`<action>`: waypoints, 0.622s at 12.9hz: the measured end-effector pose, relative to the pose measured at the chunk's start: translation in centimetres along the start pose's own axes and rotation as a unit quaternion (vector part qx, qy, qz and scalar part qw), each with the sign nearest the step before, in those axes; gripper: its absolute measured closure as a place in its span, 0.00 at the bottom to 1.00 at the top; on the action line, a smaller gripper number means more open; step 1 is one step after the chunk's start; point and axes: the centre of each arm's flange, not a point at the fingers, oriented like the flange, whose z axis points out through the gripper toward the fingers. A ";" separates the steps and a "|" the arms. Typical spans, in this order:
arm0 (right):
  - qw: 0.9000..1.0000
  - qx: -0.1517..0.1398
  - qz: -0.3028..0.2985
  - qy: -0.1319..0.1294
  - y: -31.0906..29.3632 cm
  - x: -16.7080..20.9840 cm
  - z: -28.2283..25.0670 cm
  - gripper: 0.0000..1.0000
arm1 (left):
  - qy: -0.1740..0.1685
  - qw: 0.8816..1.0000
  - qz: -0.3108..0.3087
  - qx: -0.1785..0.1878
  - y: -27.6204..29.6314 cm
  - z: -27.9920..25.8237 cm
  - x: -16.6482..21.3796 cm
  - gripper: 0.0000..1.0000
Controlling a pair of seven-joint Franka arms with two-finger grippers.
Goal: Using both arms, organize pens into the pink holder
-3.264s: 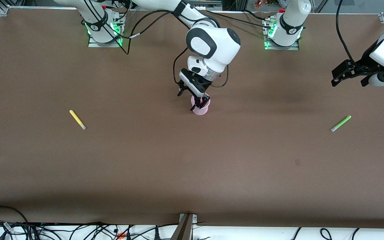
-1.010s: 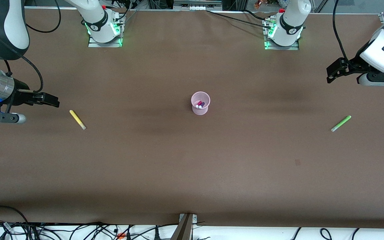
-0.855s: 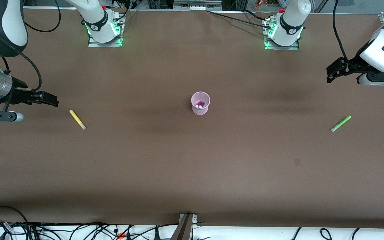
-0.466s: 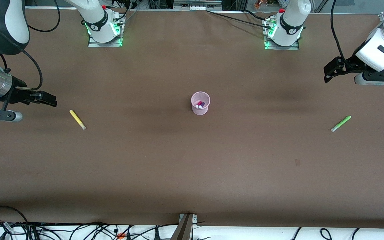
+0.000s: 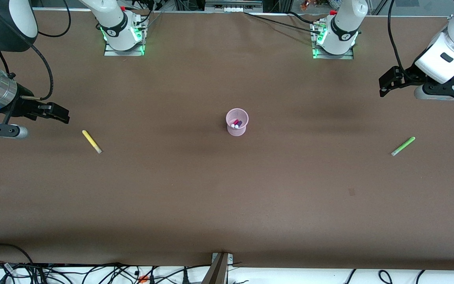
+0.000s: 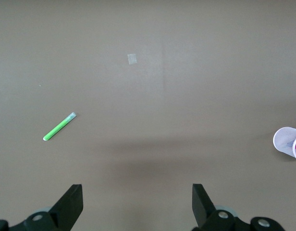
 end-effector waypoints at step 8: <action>1.000 0.004 0.001 0.004 0.2 0.2 0.3 0.00 | 0.004 1.000 0.003 0.000 0.3 -0.4 0.0 0.00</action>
